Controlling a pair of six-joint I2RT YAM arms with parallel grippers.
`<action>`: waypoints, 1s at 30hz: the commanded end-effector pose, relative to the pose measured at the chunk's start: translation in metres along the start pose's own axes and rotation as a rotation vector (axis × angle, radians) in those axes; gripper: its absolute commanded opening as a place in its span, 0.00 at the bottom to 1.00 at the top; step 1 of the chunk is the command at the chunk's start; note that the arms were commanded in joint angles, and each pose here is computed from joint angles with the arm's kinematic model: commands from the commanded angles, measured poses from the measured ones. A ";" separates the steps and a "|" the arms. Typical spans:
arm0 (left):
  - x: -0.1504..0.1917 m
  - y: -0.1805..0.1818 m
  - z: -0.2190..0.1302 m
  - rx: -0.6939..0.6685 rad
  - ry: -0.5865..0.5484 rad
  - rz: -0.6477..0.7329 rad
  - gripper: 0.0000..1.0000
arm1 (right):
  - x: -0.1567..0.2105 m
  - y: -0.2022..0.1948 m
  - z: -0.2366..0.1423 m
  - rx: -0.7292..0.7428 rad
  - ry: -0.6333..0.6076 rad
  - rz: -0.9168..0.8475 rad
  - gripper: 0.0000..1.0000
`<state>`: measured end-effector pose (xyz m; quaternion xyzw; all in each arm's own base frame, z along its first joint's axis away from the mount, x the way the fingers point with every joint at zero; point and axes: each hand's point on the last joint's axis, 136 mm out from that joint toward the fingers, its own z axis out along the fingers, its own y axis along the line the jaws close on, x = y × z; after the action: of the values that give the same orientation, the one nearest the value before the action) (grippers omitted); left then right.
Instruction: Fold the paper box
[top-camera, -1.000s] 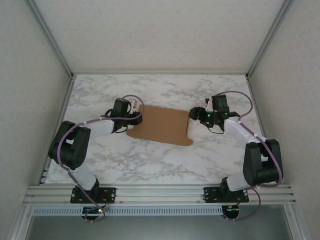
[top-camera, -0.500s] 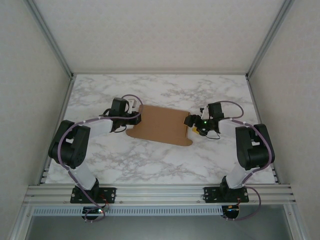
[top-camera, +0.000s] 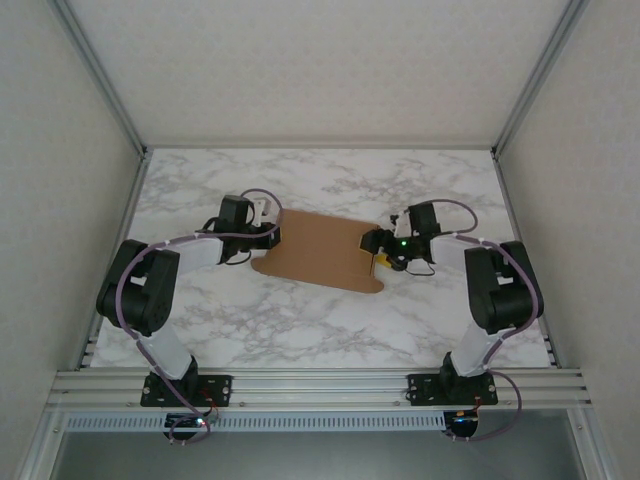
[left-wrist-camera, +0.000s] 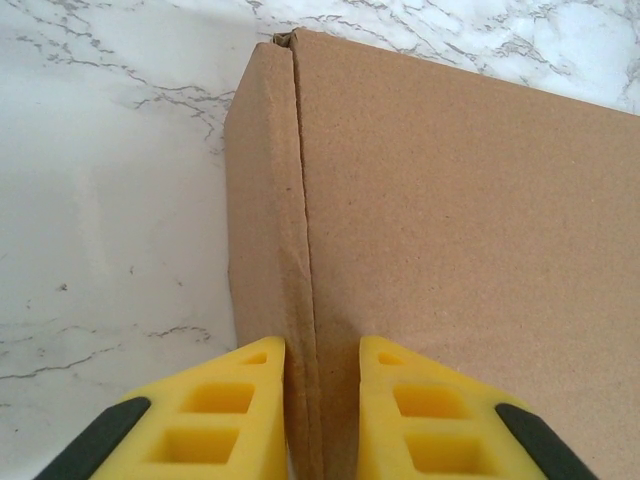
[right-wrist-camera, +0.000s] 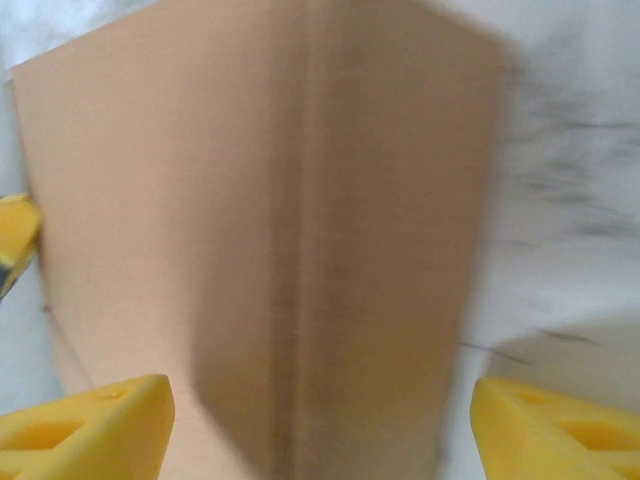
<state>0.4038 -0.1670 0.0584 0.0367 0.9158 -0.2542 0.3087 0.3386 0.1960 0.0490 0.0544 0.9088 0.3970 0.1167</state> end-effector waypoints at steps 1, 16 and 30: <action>0.075 0.045 0.008 -0.150 0.232 -0.077 0.20 | 0.015 0.018 0.011 -0.051 0.073 -0.035 0.78; 0.077 0.054 0.005 -0.157 0.230 -0.107 0.19 | 0.017 0.004 0.006 0.034 0.060 0.060 0.79; 0.074 0.067 -0.002 -0.068 0.203 -0.202 0.16 | 0.010 0.021 0.001 -0.085 0.073 0.051 0.79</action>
<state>0.4063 -0.1433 0.0574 0.0154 0.9009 -0.3043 0.3092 0.3252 0.2078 0.0560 0.0613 0.9024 0.4191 0.0793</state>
